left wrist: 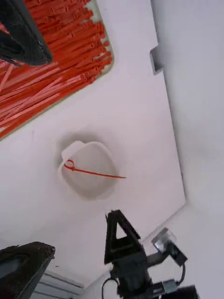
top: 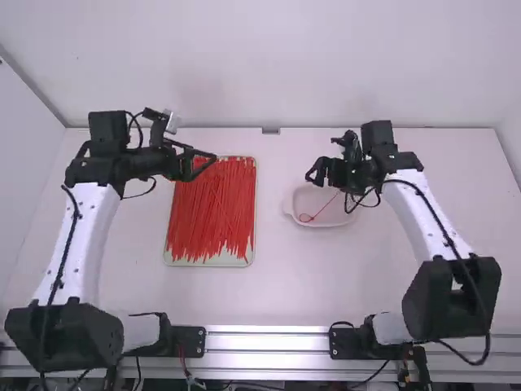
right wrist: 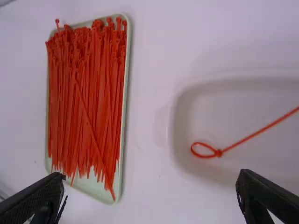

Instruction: Fasten the cable tie

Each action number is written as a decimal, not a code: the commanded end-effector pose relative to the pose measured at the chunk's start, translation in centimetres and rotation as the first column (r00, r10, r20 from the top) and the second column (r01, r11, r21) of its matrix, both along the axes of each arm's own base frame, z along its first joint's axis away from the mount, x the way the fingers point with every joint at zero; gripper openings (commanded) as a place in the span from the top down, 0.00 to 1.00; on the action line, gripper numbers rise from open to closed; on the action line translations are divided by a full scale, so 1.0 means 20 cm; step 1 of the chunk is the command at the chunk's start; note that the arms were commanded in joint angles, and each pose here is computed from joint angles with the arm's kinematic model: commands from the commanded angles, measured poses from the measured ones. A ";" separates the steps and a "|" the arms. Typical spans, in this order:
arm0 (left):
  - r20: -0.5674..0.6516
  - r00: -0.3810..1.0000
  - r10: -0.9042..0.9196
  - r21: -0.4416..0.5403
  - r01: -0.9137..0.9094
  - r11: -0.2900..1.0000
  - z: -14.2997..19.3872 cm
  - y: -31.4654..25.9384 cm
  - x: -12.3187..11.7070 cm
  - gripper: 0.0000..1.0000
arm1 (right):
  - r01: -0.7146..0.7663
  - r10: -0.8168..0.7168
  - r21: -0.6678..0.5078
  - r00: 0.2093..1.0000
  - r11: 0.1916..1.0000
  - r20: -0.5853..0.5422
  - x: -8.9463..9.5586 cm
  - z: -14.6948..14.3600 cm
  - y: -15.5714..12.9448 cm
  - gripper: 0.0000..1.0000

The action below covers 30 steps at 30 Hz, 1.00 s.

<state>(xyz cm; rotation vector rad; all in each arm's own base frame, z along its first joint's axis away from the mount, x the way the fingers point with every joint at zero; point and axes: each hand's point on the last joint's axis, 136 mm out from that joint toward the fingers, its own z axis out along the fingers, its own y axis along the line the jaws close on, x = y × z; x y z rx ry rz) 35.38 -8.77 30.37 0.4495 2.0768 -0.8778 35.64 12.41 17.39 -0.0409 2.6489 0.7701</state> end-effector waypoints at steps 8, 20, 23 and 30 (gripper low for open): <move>0.032 0.998 0.052 0.043 -0.054 0.998 0.05 0.04 -0.04 0.01 | 0.082 -0.062 -0.146 0.989 0.986 0.137 -0.15 0.27 -0.14 0.02; 0.062 0.995 0.074 0.051 -0.077 0.996 0.05 -0.08 -0.11 0.11 | 0.211 -0.129 -0.265 0.947 0.941 0.295 -0.15 0.30 -0.42 0.12; 0.080 0.993 0.091 0.050 -0.095 0.994 0.05 -0.11 -0.14 0.16 | 0.243 -0.124 -0.313 0.927 0.918 0.355 -0.15 0.31 -0.50 0.17; 0.220 0.956 0.195 0.092 -0.219 0.971 0.06 -0.02 -0.17 0.29 | 0.344 -0.126 -0.382 0.861 0.858 0.492 -0.19 0.34 -0.61 0.30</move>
